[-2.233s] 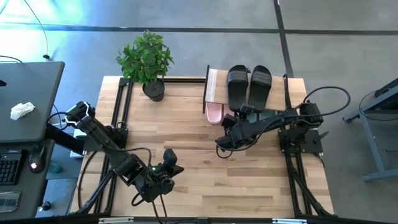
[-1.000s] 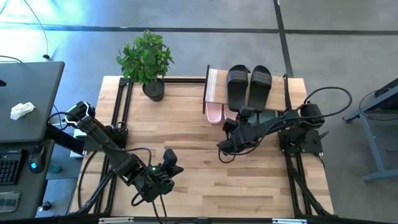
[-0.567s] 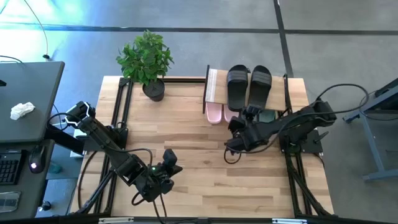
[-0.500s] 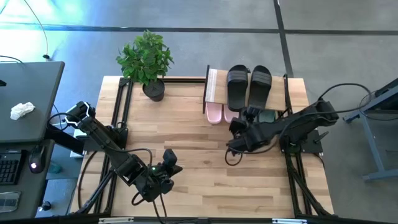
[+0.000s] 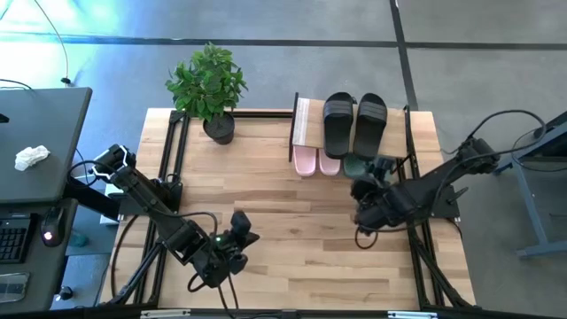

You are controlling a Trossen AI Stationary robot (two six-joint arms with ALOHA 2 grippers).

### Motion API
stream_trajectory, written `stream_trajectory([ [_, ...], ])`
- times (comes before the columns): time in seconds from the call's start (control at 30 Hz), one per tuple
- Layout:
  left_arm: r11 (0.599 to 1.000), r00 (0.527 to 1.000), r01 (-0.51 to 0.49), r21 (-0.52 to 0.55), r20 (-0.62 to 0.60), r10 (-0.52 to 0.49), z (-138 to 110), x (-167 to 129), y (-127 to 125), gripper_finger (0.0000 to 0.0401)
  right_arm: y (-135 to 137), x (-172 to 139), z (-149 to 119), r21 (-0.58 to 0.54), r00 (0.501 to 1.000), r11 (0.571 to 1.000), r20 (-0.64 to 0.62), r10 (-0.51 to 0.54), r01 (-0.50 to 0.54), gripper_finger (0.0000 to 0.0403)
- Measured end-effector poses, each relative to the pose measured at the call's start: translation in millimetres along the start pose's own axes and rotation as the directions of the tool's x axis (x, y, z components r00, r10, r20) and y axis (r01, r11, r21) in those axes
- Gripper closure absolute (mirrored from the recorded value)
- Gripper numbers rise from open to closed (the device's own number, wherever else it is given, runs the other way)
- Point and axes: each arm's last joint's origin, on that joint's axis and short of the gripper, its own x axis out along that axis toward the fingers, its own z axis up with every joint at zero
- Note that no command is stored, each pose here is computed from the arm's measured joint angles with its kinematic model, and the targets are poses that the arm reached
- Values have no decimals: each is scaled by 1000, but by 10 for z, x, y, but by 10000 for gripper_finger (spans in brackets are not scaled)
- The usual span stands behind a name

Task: Pick and place slides into the shelf
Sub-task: Adjust the right black slide on the shelf

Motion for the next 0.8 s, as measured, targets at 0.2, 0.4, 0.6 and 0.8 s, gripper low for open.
stream_trajectory([
  [0.2, 997, 993, -72, -2, -90, 71, -36, 266, 21, 400, 105, 196, -227, -59, 996, 995, -19, -86, 85, 189],
  [0.4, 1000, 976, -1, 26, -219, 7, -174, 707, 6, 400, 160, 402, -368, -88, 983, 980, -24, -184, 181, 189],
  [0.6, 999, 957, 37, 2, -289, -35, -308, 953, 96, 400, 140, 527, -374, -88, 976, 975, -56, -209, 203, 189],
  [0.8, 998, 950, 46, -39, -307, -56, -382, 1051, 211, 400, 111, 641, -299, -99, 977, 977, -79, -198, 190, 190],
])
